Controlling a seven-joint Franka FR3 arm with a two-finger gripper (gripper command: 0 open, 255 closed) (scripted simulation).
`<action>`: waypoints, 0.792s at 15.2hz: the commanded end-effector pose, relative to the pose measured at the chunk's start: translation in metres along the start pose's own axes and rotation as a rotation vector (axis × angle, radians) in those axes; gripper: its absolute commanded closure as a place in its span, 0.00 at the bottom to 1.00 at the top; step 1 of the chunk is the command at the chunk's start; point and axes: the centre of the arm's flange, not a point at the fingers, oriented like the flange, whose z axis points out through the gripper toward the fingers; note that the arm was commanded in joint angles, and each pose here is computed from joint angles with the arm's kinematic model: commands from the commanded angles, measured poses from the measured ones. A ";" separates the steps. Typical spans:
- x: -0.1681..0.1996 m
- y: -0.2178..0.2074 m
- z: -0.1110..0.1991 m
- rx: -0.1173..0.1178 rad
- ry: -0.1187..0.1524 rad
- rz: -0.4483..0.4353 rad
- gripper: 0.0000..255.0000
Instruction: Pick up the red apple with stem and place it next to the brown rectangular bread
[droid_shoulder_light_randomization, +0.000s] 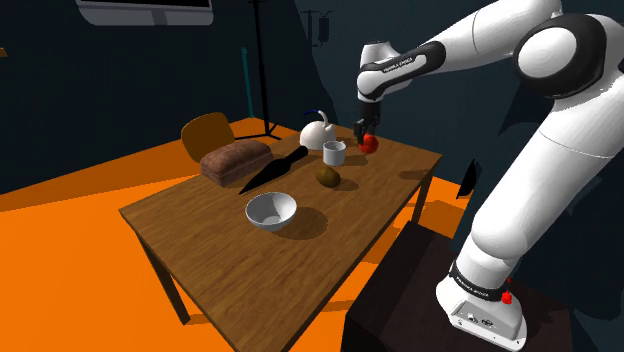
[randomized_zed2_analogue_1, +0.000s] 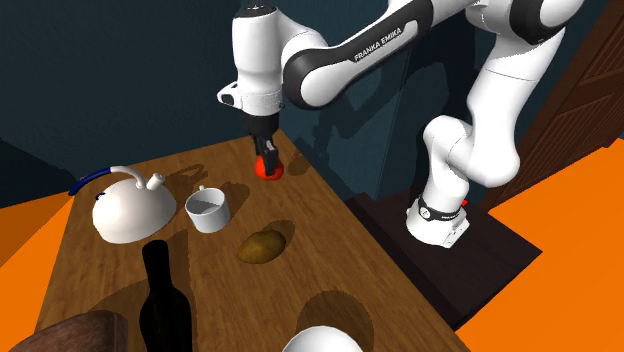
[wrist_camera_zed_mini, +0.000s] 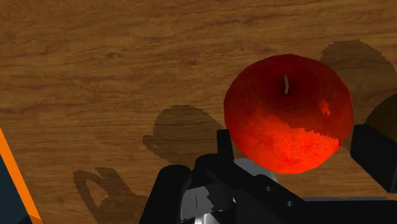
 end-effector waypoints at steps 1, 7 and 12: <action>0.000 0.001 -0.011 0.000 0.000 0.000 1.00; 0.001 0.005 -0.042 0.000 0.000 0.000 1.00; 0.023 -0.010 -0.058 0.000 0.000 0.000 1.00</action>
